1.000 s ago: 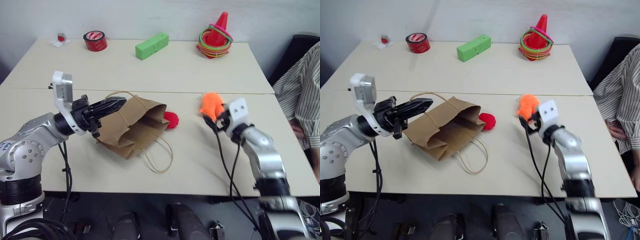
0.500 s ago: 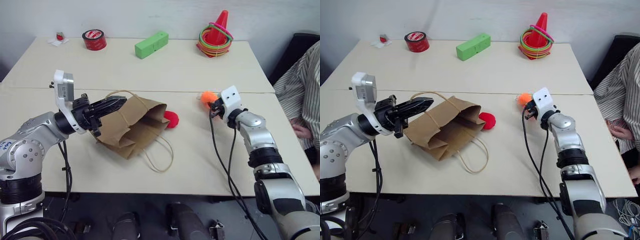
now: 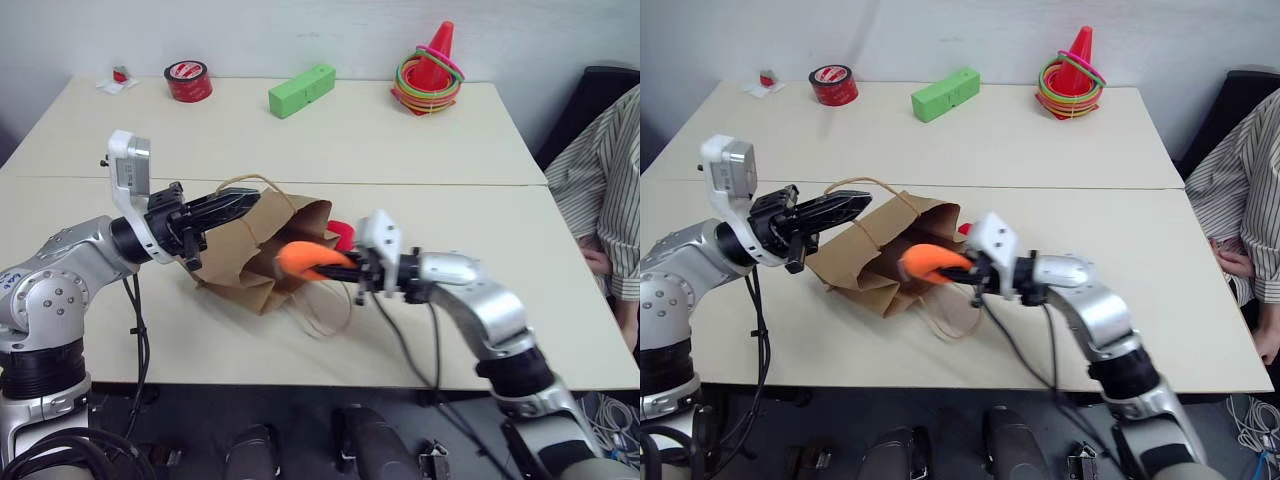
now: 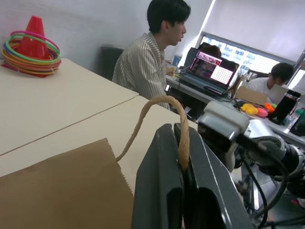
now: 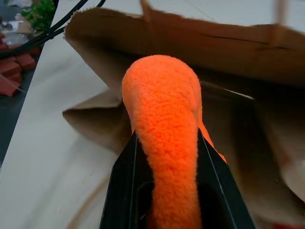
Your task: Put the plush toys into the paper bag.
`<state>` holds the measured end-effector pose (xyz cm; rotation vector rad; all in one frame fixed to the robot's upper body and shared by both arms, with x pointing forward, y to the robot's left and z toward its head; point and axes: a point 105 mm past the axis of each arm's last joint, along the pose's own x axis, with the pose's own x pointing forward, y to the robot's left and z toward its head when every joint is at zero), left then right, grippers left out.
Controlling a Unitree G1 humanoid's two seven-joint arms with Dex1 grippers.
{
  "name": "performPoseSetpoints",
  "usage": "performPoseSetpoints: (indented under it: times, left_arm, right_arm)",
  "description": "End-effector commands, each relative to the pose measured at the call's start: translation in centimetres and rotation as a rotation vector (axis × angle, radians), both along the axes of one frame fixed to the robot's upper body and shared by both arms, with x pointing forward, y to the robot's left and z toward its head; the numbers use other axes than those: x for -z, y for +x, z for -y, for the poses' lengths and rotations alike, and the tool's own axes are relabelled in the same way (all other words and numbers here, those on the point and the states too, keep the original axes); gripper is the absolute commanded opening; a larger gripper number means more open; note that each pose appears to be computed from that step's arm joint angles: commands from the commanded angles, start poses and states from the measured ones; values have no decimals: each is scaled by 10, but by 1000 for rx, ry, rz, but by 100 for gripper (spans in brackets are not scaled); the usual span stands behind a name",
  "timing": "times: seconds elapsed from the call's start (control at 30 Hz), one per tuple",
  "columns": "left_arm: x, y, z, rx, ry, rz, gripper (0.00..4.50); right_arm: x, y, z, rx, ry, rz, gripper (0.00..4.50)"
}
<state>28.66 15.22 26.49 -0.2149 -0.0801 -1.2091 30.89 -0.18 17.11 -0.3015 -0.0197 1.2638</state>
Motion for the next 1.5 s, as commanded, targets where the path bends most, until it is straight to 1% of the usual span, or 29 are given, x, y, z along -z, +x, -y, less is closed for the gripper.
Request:
performPoseSetpoints:
  times: [0.03,0.1,0.2,0.37,0.4,0.43,0.5,0.53,0.6,0.7,0.73,0.77,0.83,0.9,1.0,1.1,1.17,1.23,1.3,1.37,1.4,1.5]
  left_arm:
    - [-10,-8,3,61,-19,19,0]
    - [-11,-10,3,77,-25,10,0]
    - [-11,-11,3,83,-28,3,0]
    - [-9,-9,2,82,-39,-4,0]
    - [-9,-8,1,79,-40,-3,0]
    - [-9,-8,0,73,-43,-1,0]
    - [-9,-6,-4,54,-53,2,0]
    - [-9,-5,-5,46,-55,2,0]
    - [-7,-6,-7,38,-55,1,0]
    - [-5,-6,-12,17,-52,-2,0]
    - [-5,-6,-13,14,-51,-2,0]
    - [-4,-6,-13,12,-50,-2,0]
    - [-4,-7,-16,5,-45,-1,0]
    - [-3,-8,-17,2,-39,0,0]
    - [-3,-11,-20,-1,-25,0,0]
    - [-4,-13,-24,-5,-15,2,0]
    - [-5,-15,-28,-10,-6,4,0]
    - [-5,-17,-30,-15,2,5,0]
    - [-5,-18,-32,-17,8,2,0]
    - [-4,-19,-33,-18,13,-2,0]
    - [-4,-18,-35,-21,18,-4,0]
    - [-7,-18,-39,-23,25,-4,0]
  right_arm:
    - [2,22,-13,108,-27,26,13]
    - [-1,33,-26,137,-22,38,13]
    - [2,39,-42,130,-55,27,13]
    - [20,36,-70,64,-105,-16,13]
    - [21,35,-73,59,-103,-20,13]
    - [19,34,-75,56,-64,-50,13]
    - [23,33,-72,49,-50,-80,86]
    - [21,33,-68,53,-30,-79,114]
    - [15,33,-61,48,2,-70,191]
    - [-7,17,-38,-50,89,-59,297]
    - [-10,13,-32,-72,104,-67,336]
    - [-13,8,-27,-98,116,-64,366]
    - [-17,-9,-8,-187,138,-80,439]
    - [-20,-21,9,-232,175,-112,445]
    - [-17,-26,53,-171,222,-123,445]
    - [-9,-15,94,27,246,-70,445]
    - [10,-12,133,193,232,-47,445]
    - [32,-17,164,306,159,-17,445]
    - [48,-21,180,376,97,-12,445]
    - [58,-22,186,421,57,-7,445]
    - [58,-18,184,441,55,10,445]
    - [45,-1,158,418,77,47,445]
